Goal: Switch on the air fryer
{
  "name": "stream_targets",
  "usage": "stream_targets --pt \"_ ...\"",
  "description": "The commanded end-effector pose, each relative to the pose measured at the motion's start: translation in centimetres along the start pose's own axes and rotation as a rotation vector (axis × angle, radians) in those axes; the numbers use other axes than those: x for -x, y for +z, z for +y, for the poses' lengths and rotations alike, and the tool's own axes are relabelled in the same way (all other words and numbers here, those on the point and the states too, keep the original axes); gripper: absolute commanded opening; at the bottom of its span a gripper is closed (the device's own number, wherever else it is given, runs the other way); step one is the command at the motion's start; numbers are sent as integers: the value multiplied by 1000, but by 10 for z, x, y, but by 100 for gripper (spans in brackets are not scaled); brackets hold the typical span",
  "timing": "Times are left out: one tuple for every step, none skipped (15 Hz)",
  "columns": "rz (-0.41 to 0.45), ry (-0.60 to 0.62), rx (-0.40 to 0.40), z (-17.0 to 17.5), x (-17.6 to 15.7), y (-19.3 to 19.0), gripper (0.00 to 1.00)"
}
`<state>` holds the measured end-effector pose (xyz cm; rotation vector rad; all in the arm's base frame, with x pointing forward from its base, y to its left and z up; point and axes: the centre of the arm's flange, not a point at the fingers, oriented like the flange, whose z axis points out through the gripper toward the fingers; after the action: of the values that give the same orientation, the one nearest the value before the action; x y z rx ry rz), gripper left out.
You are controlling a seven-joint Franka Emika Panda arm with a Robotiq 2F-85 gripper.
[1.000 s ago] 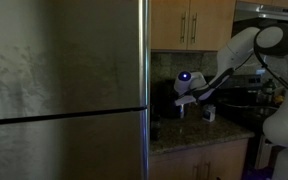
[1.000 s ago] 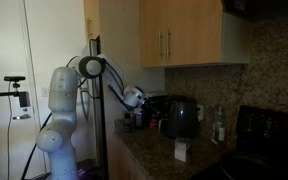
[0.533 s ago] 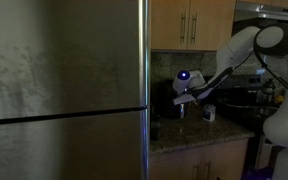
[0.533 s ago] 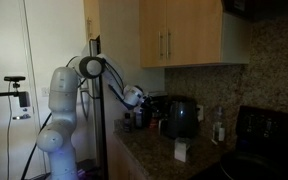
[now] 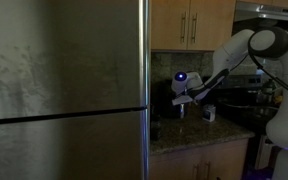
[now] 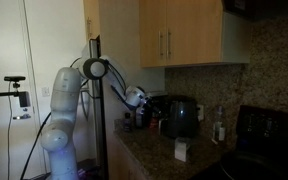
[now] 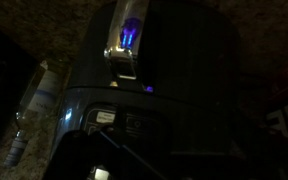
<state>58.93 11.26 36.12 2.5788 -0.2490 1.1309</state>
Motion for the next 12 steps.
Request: stream_targets --pt "2 -1 1 -1 0 -1 100" --pt "5 -1 1 -2 -1 -3 100" --pt "15 -10 11 -5 -1 1 100" --pt "12 -24 12 -12 -1 9 100" --pt "11 -25 25 -16 -2 15 100" --pt "-1 -30 26 -20 -3 21 100" --pt "-15 -28 27 -23 -4 26 100" --pt "-17 -25 31 -27 -5 32 100" --pt "-15 -25 38 -29 -7 36 100" --pt "-16 -26 42 -32 -8 40 100" --pt "-12 -25 57 -35 -8 45 100" --pt "-10 -22 69 -37 -8 48 100"
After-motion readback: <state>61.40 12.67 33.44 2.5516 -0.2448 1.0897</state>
